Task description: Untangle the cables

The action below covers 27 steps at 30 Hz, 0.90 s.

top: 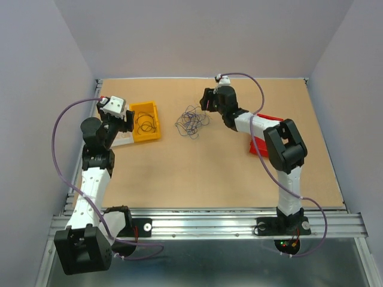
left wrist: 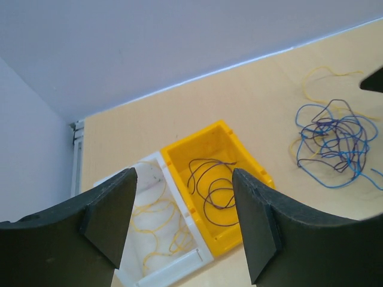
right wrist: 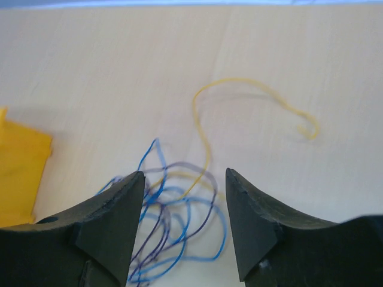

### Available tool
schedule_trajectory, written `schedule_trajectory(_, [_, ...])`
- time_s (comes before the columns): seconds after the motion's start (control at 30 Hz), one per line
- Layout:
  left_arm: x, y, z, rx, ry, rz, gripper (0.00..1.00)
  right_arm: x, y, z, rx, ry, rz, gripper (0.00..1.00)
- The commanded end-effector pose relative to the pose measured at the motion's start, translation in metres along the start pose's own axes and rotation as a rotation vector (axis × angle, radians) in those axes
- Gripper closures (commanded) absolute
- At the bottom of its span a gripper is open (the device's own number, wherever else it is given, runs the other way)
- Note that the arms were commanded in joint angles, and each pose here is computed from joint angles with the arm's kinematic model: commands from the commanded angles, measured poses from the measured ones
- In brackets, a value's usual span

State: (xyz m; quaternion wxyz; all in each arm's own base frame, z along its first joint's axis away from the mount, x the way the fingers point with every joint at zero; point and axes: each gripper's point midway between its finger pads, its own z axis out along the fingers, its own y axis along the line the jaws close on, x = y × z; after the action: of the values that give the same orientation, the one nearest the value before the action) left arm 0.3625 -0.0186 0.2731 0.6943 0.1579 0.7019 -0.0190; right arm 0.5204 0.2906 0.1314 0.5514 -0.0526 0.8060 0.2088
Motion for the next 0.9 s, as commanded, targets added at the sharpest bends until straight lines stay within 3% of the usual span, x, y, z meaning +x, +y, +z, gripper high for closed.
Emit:
schedule_trajectory(0.0, [-0.033, -0.024, 0.002, 0.108, -0.125, 0.013, 0.23, -0.022, -0.018, 0.031, 0.064, 0.018, 0.042, 0.36])
schedule_trajectory(0.03, [-0.036, -0.028, 0.002, 0.119, -0.137, 0.014, 0.23, -0.043, -0.013, 0.038, 0.057, -0.016, 0.045, 0.34])
schedule_trajectory(0.13, [-0.041, -0.036, 0.011, 0.112, -0.152, 0.009, 0.23, -0.019, -0.026, 0.06, 0.117, 0.056, 0.055, 0.32])
schedule_trajectory(0.27, [-0.045, -0.072, 0.03, 0.147, -0.155, 0.016, 0.23, -0.022, -0.043, 0.082, 0.204, 0.051, 0.086, 0.29])
schedule_trajectory(0.4, [-0.06, -0.081, 0.043, 0.156, -0.186, -0.032, 0.23, -0.021, -0.064, 0.097, 0.301, 0.013, 0.056, 0.24])
schedule_trajectory(0.6, [-0.086, -0.089, 0.068, 0.205, -0.244, -0.122, 0.23, -0.031, -0.076, 0.114, 0.323, -0.01, -0.149, 0.23])
schedule_trajectory(0.87, [-0.068, -0.102, 0.064, 0.245, -0.231, -0.125, 0.23, -0.029, -0.079, 0.134, 0.269, -0.003, -0.393, 0.23])
